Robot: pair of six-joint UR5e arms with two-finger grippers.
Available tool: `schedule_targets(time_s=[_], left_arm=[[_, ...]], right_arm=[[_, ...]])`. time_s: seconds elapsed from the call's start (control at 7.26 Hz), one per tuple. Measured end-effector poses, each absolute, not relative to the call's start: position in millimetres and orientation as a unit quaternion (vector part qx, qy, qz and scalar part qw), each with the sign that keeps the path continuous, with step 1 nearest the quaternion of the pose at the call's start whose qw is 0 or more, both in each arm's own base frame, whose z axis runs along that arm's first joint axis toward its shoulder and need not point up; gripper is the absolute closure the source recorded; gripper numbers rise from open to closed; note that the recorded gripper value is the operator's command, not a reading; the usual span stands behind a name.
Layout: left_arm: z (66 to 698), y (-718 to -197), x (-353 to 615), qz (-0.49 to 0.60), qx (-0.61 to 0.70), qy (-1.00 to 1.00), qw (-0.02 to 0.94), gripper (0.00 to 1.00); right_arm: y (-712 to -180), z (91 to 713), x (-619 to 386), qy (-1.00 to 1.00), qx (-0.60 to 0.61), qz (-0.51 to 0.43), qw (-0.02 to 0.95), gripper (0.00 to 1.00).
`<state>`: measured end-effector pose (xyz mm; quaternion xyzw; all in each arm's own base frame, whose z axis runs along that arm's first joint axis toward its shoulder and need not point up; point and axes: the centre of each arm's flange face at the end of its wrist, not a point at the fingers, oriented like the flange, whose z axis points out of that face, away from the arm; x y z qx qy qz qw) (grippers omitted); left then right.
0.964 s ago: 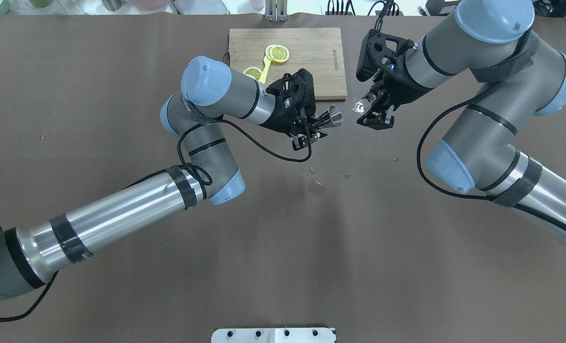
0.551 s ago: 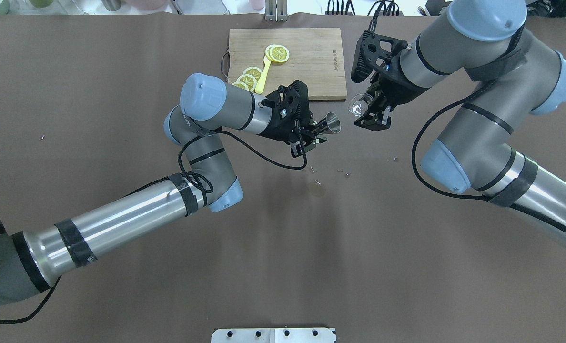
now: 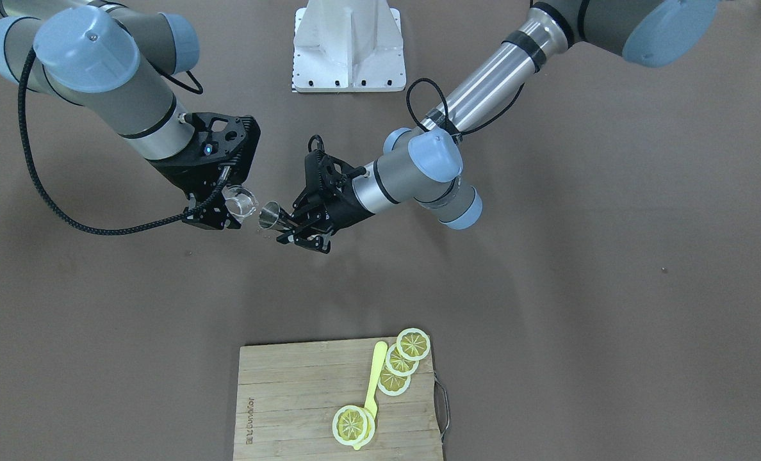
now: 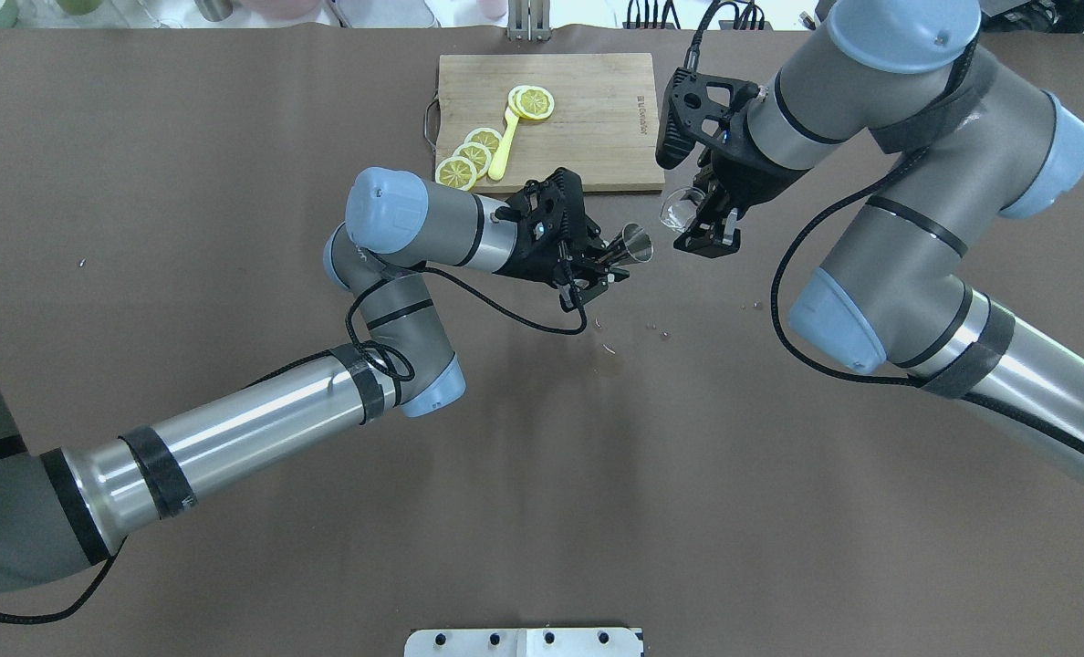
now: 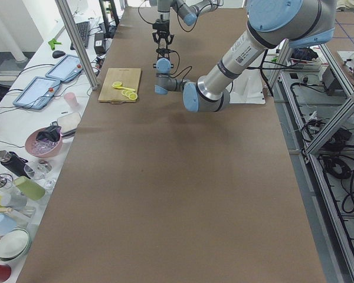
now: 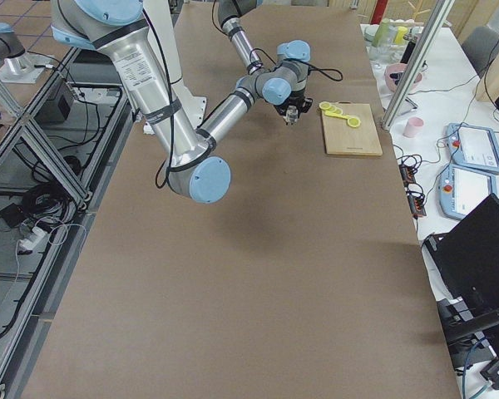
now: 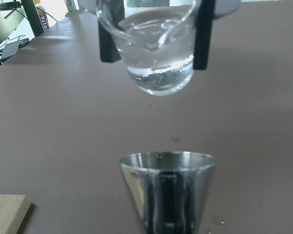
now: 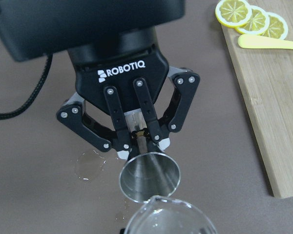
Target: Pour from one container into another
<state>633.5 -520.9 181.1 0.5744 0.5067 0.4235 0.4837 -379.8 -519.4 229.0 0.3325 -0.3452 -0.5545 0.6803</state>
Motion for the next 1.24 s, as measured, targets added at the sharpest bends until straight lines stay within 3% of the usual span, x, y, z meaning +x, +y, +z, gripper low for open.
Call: schedule_targets(time_s=[1.24], left_arm=[[177, -518, 636, 0.421, 0.577, 0.508, 0.482, 1.00]], right_arm=[[-517, 210, -397, -0.307, 0.289, -0.621, 0.661, 1.00]])
